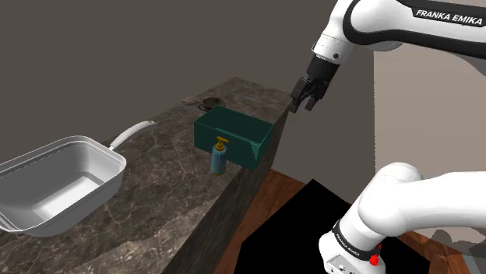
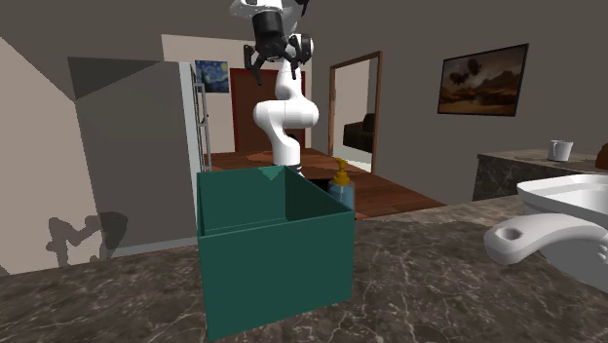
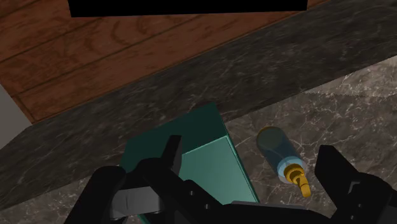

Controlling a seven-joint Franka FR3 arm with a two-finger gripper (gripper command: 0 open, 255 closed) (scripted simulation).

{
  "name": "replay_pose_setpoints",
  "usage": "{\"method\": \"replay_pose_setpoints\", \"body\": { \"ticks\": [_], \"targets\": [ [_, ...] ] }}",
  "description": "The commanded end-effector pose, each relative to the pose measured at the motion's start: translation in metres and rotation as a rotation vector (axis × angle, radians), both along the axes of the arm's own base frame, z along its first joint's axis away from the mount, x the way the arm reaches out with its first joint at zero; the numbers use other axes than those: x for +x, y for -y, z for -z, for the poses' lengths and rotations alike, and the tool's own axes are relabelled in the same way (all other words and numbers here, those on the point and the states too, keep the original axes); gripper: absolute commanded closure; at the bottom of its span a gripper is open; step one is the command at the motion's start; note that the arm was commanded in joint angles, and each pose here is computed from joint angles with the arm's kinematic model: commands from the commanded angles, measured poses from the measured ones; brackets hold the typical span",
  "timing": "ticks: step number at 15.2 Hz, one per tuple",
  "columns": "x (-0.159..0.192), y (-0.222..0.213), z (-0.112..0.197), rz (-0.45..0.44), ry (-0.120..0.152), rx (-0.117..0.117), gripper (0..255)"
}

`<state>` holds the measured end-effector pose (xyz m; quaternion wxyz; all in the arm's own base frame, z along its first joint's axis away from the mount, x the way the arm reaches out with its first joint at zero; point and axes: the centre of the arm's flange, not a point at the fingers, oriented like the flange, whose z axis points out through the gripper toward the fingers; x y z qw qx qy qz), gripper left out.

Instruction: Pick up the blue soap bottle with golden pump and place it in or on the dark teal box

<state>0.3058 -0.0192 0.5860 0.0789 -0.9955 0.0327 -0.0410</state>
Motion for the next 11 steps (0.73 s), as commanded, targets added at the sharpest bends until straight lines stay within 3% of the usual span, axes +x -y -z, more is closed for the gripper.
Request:
{"method": "replay_pose_setpoints", "body": {
  "ticks": [1, 11],
  "targets": [
    [0.000, 0.000, 0.000, 0.000, 0.000, 0.000, 0],
    [0.094, -0.074, 0.066, -0.045, -0.021, -0.034, 0]
  ]
}}
